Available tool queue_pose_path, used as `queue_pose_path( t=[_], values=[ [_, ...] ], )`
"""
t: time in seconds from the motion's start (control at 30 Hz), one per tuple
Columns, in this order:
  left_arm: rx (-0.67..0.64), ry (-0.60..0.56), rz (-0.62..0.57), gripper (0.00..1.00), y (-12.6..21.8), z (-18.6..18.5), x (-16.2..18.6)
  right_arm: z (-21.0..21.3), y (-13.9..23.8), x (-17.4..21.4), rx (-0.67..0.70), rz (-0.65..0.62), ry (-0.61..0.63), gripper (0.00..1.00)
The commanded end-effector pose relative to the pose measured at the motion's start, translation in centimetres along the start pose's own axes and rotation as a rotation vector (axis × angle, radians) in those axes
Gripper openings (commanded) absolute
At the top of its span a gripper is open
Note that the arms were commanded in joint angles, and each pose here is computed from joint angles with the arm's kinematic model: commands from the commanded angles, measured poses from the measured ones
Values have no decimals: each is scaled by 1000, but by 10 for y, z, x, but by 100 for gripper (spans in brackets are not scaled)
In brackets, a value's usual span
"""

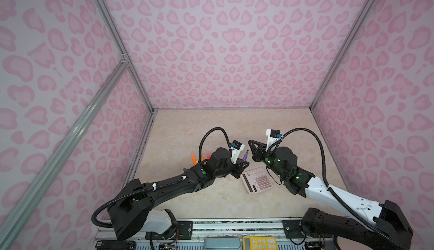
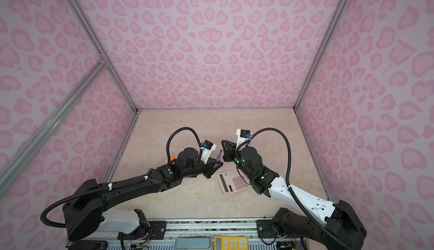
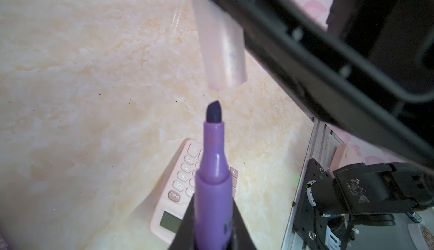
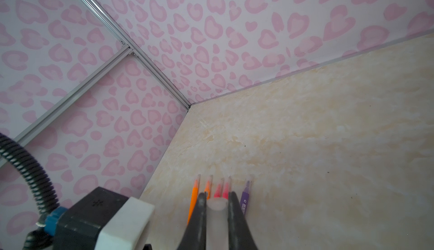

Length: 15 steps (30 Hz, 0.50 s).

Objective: Insert the pens into the pen caps
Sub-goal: 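Bring the cap over the purple pen tip held upright by the left gripper, then press the cap down onto the purple pen tip with the right gripper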

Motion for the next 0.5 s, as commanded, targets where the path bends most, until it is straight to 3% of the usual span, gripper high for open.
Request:
queue_pose_path(
  t=[0.0, 0.47],
  values=[
    [16, -10, -35, 3, -1, -4, -10, 5, -3, -5, -9, -39, -13, 0],
    [-71, 1, -61, 3, 4, 6, -12, 8, -7, 14, 0, -9, -27, 0]
  ],
)
Point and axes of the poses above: each gripper's point midway between its finger pads, its own y axis back along the fingers, its own z axis along the line the jaws close on, x = y × z, the point moved 4 cm from there along y, back along the fingers, and after that the axes turned 2 degrees about y, right-handed, at the moved point
